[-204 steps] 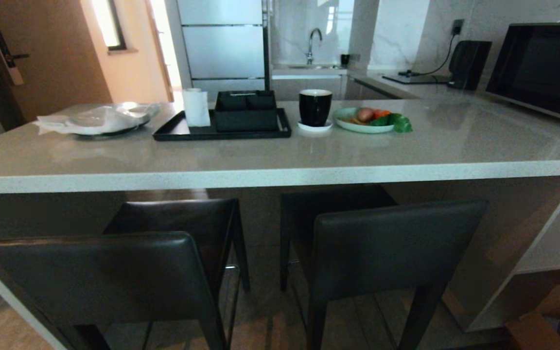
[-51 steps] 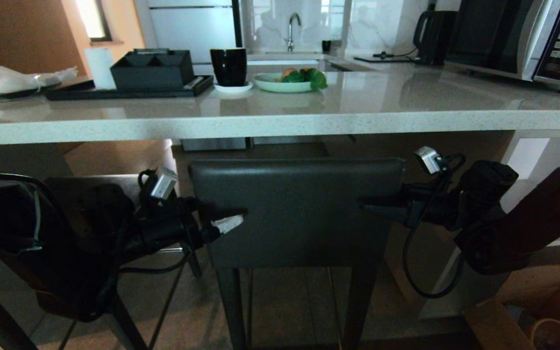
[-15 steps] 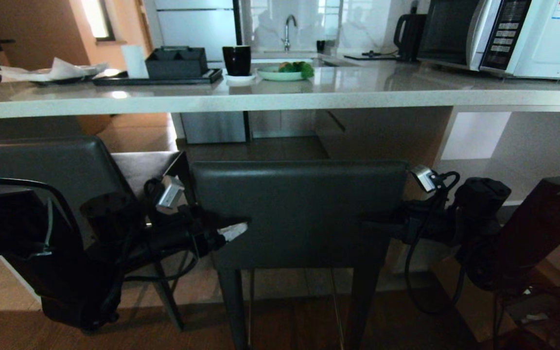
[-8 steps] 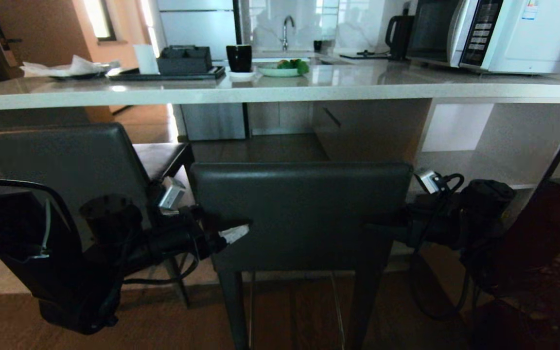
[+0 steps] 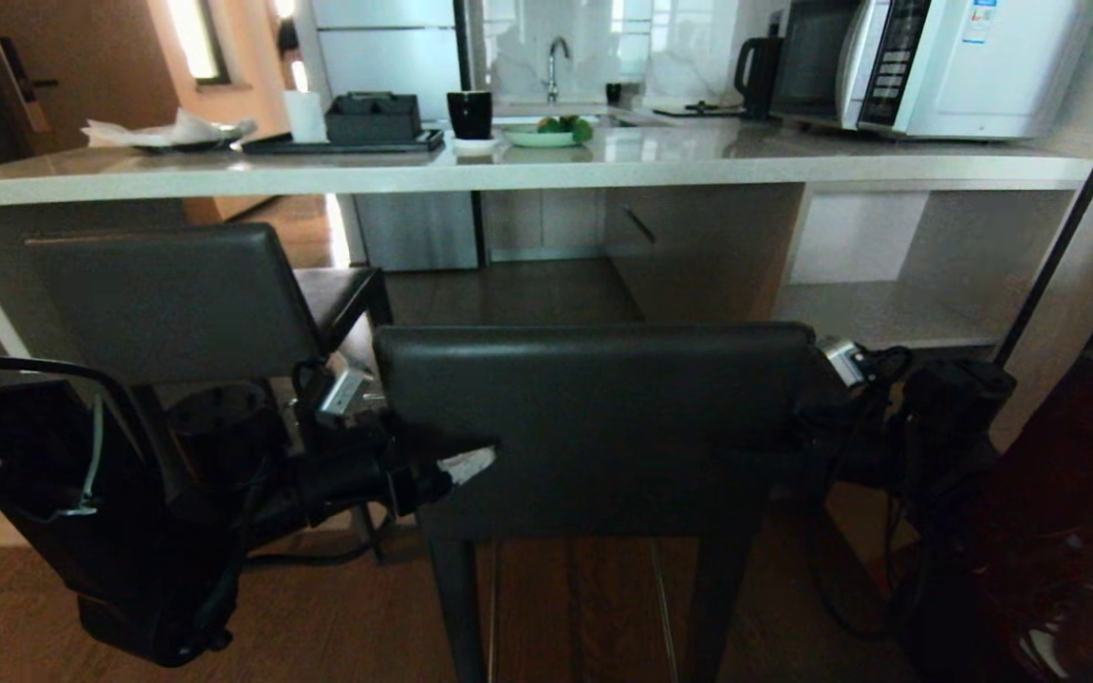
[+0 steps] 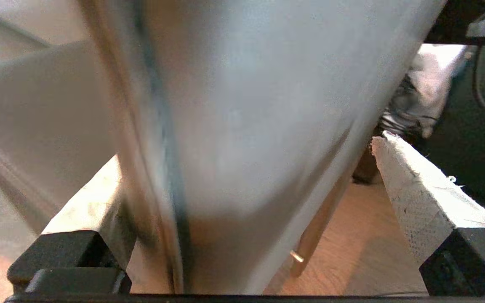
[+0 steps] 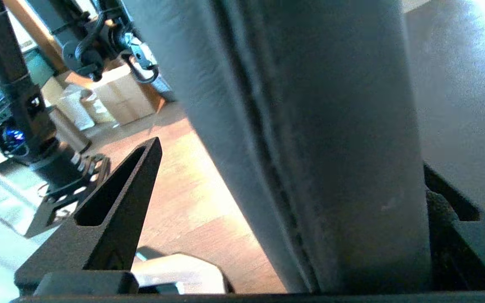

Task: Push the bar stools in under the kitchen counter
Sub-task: Pull the gray chair out from under the dining table

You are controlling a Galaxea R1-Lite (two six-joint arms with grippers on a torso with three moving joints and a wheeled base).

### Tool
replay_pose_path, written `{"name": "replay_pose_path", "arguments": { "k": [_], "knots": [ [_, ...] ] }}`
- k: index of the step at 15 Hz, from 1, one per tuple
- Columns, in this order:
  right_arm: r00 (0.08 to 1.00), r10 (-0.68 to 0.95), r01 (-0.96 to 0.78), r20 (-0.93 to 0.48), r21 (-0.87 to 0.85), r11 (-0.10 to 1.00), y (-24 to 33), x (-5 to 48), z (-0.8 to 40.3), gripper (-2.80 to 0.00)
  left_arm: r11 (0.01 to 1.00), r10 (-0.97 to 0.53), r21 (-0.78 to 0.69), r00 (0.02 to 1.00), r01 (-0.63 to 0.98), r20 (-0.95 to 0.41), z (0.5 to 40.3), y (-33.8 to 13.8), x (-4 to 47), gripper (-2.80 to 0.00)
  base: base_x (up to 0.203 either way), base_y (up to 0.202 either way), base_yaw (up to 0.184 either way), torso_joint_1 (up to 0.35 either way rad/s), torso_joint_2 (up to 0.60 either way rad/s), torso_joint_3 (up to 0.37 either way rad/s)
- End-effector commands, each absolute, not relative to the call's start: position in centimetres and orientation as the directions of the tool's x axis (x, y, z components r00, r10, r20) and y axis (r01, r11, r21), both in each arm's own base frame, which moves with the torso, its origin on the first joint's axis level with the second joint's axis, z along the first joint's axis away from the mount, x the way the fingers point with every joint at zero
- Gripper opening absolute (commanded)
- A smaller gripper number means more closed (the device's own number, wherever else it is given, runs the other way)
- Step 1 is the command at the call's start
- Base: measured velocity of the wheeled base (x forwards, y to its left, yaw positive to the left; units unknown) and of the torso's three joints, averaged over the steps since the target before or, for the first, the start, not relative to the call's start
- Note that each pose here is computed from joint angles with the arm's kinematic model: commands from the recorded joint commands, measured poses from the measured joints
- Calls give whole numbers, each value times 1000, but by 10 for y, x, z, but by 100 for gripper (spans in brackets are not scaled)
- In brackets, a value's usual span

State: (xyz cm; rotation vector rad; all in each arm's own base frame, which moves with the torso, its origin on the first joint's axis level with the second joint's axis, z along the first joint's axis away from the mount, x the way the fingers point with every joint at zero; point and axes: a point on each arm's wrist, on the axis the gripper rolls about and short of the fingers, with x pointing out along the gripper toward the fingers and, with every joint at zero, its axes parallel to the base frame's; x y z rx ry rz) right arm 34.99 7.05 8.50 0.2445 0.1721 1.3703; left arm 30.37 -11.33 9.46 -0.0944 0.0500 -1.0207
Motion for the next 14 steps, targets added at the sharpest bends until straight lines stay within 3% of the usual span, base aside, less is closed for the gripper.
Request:
{"name": "replay_pose_path", "arguments": {
  "k": [1,9,14],
  "knots": [
    [193,981,-948,24,264,180,70,350,85,0,515,-855,-97,518,852,10,94,-114,305,0,0,0,0,0,0,0],
    [292,956,-922,24,274,275,44,358,82,0,450,-891,-104,453,887,11,88,-156,300,0,0,0,0,0,0,0],
    [286,958,-924,23,270,269,45,353,85,0,495,-867,-109,499,862,6,87,-149,302,0,0,0,0,0,0,0]
  ]
}}
